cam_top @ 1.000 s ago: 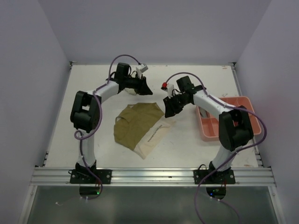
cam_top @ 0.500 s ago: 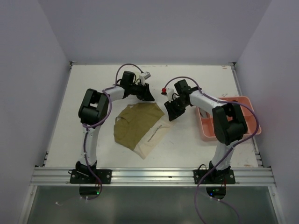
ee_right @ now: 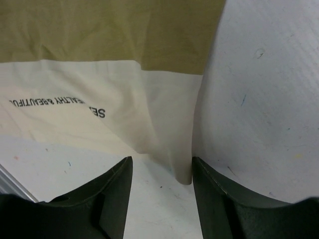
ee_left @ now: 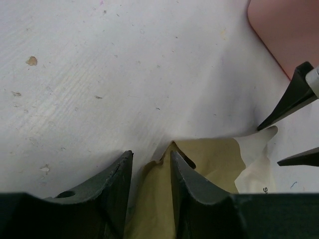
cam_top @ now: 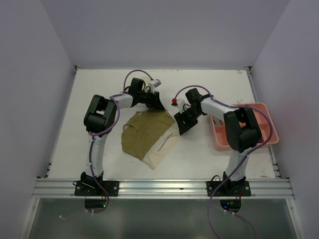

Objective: Roll the underwear
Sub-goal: Fold the underwear

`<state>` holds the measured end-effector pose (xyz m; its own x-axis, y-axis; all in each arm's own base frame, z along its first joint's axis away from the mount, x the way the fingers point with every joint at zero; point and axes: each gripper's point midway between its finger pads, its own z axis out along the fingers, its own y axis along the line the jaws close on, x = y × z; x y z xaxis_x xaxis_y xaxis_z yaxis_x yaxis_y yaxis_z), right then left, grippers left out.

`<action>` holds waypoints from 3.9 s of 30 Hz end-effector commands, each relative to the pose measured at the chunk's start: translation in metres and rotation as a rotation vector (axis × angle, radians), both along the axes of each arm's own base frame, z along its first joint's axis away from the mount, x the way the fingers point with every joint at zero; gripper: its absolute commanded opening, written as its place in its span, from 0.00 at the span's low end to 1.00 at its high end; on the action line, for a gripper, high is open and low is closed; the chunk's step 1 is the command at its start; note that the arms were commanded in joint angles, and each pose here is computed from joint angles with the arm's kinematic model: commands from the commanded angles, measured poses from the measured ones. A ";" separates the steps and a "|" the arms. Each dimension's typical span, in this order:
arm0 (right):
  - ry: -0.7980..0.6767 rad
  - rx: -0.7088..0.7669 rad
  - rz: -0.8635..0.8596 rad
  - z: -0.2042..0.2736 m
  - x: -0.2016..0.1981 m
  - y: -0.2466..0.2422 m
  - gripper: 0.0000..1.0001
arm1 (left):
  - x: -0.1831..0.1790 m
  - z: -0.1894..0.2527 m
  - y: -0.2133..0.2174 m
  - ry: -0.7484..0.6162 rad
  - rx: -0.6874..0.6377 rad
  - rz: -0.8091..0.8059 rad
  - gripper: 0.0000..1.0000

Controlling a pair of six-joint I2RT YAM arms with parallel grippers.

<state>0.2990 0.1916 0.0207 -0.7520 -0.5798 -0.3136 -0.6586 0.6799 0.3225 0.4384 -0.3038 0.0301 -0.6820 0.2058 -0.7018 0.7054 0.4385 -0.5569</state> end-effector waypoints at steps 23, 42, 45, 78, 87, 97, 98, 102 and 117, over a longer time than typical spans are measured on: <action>-0.091 0.054 0.057 0.003 0.009 -0.006 0.23 | 0.012 -0.010 0.008 -0.027 0.113 0.036 0.31; -0.054 0.080 0.030 -0.007 0.005 -0.016 0.00 | 0.021 -0.021 0.018 -0.009 0.146 0.058 0.30; -0.053 0.081 0.018 -0.008 0.004 -0.019 0.00 | 0.025 -0.023 0.021 -0.017 0.159 0.067 0.29; -0.034 0.091 0.009 -0.012 -0.005 -0.022 0.00 | -0.255 0.028 0.086 -0.692 0.346 -1.026 0.52; -0.024 0.089 0.009 -0.012 -0.003 -0.021 0.00 | -0.286 0.017 0.071 -0.708 0.301 -1.189 0.47; -0.014 0.087 0.008 -0.013 -0.004 -0.022 0.00 | -0.304 0.003 0.058 -0.714 0.304 -1.289 0.42; -0.013 0.086 0.008 -0.014 -0.004 -0.022 0.00 | -0.305 0.003 0.058 -0.712 0.303 -1.294 0.42; -0.013 0.086 0.011 -0.014 -0.005 -0.022 0.00 | -0.304 -0.002 0.054 -0.706 0.309 -1.291 0.38; -0.011 0.067 0.013 -0.020 -0.004 -0.025 0.00 | -0.327 -0.006 0.078 -0.646 0.313 -1.337 0.00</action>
<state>0.2984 0.1732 0.0128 -0.7326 -0.5493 -0.4021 -0.6785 0.6366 0.3666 0.1195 -0.2285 0.0168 0.4948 0.6303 -0.5982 0.7701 -0.6370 -0.0341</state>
